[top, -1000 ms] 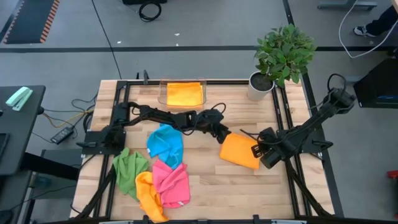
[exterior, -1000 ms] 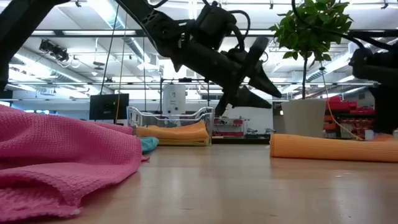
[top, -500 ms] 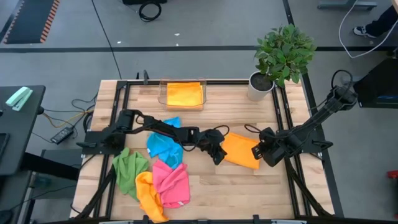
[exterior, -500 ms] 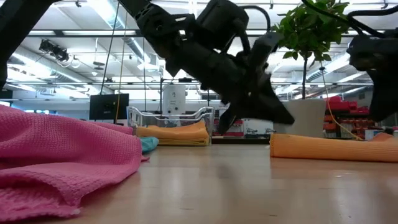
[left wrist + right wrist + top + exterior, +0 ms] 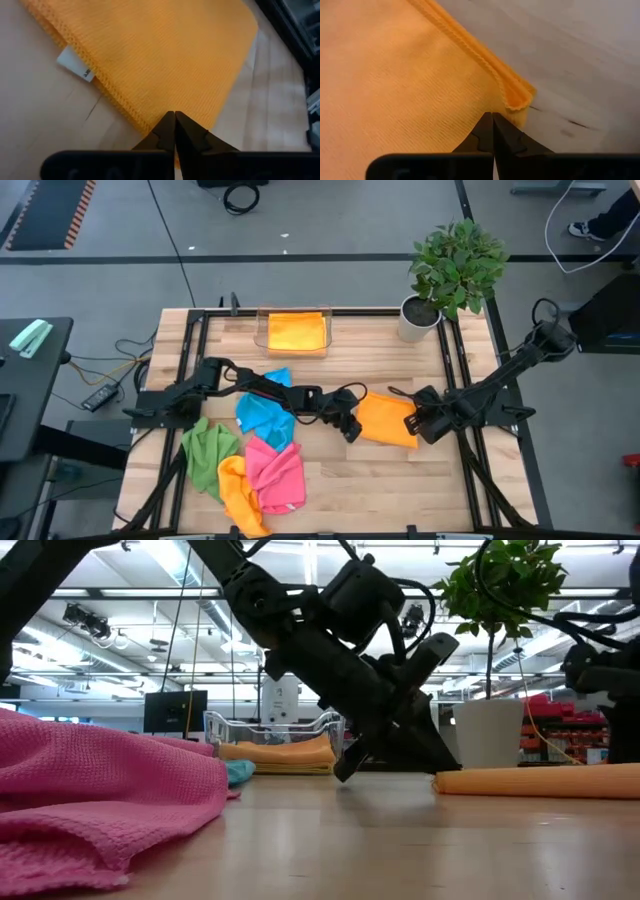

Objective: Fold microfiber towels
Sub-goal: Fold the orange microfiber towel

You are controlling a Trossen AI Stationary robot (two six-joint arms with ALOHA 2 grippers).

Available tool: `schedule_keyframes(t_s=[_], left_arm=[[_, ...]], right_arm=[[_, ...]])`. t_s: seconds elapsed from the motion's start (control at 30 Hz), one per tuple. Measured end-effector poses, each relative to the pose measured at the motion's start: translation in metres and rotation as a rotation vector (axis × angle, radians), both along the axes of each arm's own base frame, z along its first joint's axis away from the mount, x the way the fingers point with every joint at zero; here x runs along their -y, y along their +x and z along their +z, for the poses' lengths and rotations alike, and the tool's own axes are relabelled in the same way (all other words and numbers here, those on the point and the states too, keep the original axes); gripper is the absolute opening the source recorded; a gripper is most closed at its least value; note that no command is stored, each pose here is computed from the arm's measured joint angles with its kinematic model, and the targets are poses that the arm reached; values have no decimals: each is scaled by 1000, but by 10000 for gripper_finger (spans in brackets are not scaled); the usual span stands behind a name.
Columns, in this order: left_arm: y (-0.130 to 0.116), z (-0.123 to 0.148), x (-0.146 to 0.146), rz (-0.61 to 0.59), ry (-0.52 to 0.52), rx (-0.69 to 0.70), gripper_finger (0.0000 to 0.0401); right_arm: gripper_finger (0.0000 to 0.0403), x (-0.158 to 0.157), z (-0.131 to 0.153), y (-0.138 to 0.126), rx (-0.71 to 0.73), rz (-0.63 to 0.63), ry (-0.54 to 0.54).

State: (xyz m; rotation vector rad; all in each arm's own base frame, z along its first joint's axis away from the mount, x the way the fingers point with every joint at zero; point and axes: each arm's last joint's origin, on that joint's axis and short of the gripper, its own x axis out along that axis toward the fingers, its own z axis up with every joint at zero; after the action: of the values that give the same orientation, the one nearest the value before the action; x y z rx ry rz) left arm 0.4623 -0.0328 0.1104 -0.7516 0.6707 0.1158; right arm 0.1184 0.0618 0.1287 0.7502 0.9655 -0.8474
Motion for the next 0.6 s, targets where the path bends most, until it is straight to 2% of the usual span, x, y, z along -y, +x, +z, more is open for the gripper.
schedule_keyframes(t_s=[0.17, 0.33, 0.5, 0.6], left_arm=[[0, 8, -5, -10, 7, 23, 13], [-2, 47, -23, -71, 49, 127, 8], [-8, 79, -26, -249, 156, 234, 38], [-11, 84, -12, -420, 317, 283, 52]], right_arm=[[2, 3, 7, 7, -2, 59, -37], [5, 6, 31, 16, -49, 164, -49], [6, -11, 61, 23, -48, 398, 53], [7, -28, 70, 21, -12, 544, 81]])
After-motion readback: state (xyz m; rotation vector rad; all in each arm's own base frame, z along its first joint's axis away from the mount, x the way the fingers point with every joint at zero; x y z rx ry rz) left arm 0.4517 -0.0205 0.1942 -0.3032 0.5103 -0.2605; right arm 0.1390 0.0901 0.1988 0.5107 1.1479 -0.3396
